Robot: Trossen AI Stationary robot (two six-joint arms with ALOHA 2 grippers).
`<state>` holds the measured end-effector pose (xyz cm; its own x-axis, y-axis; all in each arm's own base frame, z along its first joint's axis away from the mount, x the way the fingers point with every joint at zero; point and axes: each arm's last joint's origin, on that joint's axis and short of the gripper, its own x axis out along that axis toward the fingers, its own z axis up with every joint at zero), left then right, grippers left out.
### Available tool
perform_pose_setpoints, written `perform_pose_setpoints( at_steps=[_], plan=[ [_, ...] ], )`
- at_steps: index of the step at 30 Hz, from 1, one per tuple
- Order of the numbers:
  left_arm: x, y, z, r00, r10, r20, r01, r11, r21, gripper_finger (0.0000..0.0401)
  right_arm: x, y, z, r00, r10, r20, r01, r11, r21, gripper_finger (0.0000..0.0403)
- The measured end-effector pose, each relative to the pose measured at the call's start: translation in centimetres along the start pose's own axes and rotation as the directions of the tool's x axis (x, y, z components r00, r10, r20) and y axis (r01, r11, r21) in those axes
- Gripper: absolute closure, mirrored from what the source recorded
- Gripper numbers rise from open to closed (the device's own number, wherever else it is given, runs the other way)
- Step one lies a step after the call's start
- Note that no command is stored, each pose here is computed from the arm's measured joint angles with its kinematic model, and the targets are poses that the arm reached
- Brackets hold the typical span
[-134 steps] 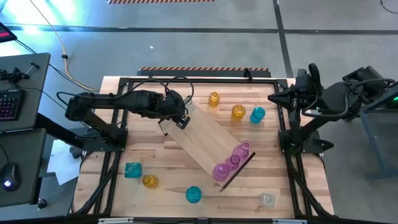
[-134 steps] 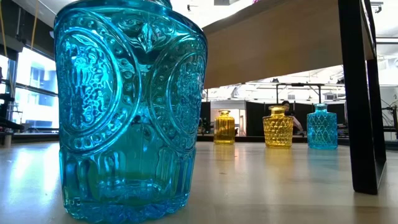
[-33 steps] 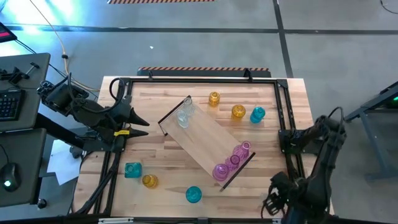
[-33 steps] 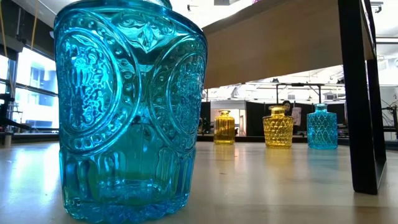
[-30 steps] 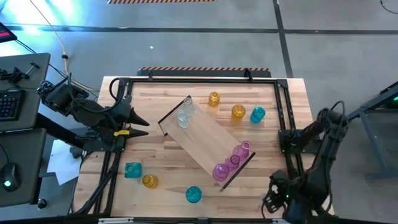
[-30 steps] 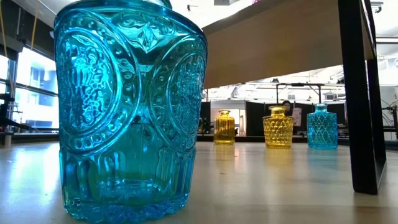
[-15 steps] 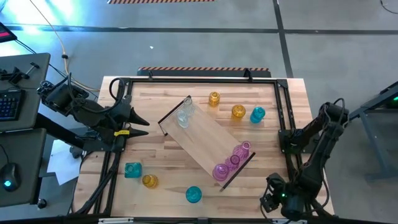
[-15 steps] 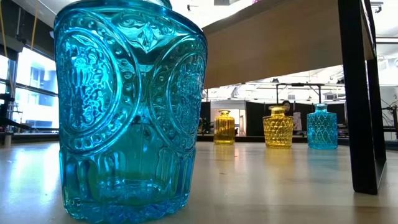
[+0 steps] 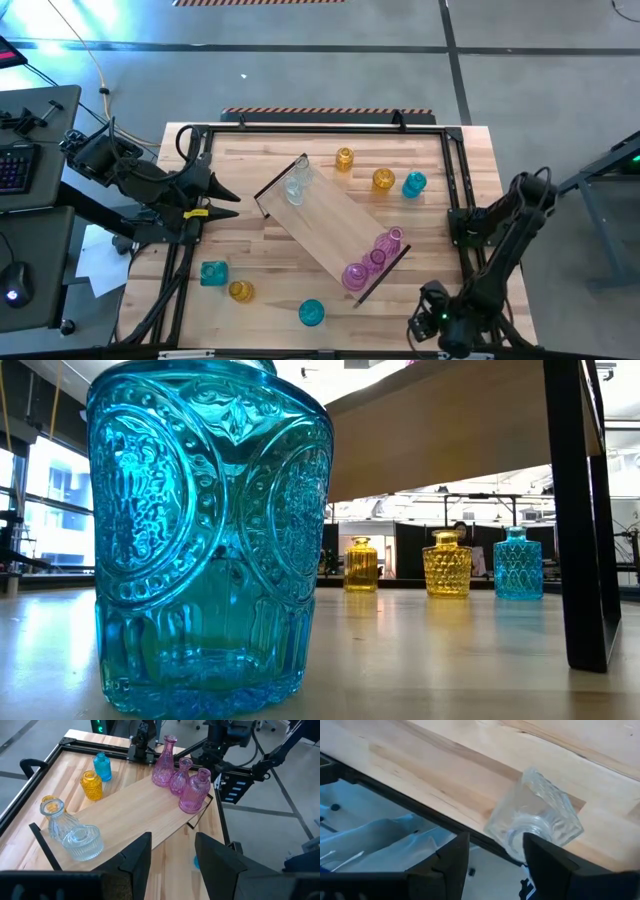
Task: Sort vases onto shelf
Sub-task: Put the transparent flower vase on the shelf aligned with the other transparent flower vases
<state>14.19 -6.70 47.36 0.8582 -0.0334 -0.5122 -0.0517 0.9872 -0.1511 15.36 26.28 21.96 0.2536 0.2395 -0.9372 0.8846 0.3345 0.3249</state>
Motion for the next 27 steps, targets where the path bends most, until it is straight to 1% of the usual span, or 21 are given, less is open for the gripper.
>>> perform_pose_setpoints(
  at_steps=[9, 14, 16, 18, 23, 24, 25, 27],
  plan=[
    [0.0, 0.0, 0.0, 1.000, 0.000, 0.000, 0.000, 1.000, 0.000, 0.0256, 1.1, 0.1, -0.2, 1.000, -0.027, 0.012, 0.027, 1.000, 0.002, 0.0222],
    [0.0, 0.0, 0.0, 1.000, 0.000, 0.000, 0.000, 1.000, -0.006, 0.0256, 2.0, -0.1, -0.3, 0.997, -0.075, -0.003, 0.075, 0.997, 0.001, 0.0229],
    [0.0, 0.0, 0.0, 1.000, 0.000, 0.000, 0.000, 1.000, -0.006, 0.0256, 2.1, -0.1, -0.4, 0.996, -0.089, -0.012, 0.089, 0.996, 0.000, 0.0246],
    [0.0, 0.0, 0.0, 1.000, 0.000, 0.000, 0.000, 1.000, -0.006, 0.0256, 2.1, -0.2, -0.4, 0.994, -0.104, -0.021, 0.104, 0.995, -0.002, 0.0273],
    [0.0, 0.0, 0.0, 1.000, 0.000, 0.000, 0.000, 1.000, -0.007, 0.0256, 2.2, -0.3, -0.4, 0.992, -0.119, -0.035, 0.119, 0.993, -0.013, 0.0378],
    [0.0, 0.0, 0.0, 1.000, 0.000, 0.000, 0.000, 1.000, -0.007, 0.0256, 2.2, -0.3, -0.4, 0.993, -0.116, -0.039, 0.115, 0.993, -0.025, 0.0388],
    [0.0, 0.0, 0.0, 1.000, 0.000, 0.000, 0.000, 1.000, -0.007, 0.0256, 2.2, -0.3, -0.4, 0.993, -0.115, -0.041, 0.113, 0.993, -0.029, 0.0391],
    [0.0, 0.0, 0.0, 1.000, -0.001, -0.001, 0.001, 1.000, -0.006, 0.0256, 2.2, -0.2, -0.3, 0.992, -0.120, -0.045, 0.119, 0.993, -0.023, 0.0382]
  ],
)
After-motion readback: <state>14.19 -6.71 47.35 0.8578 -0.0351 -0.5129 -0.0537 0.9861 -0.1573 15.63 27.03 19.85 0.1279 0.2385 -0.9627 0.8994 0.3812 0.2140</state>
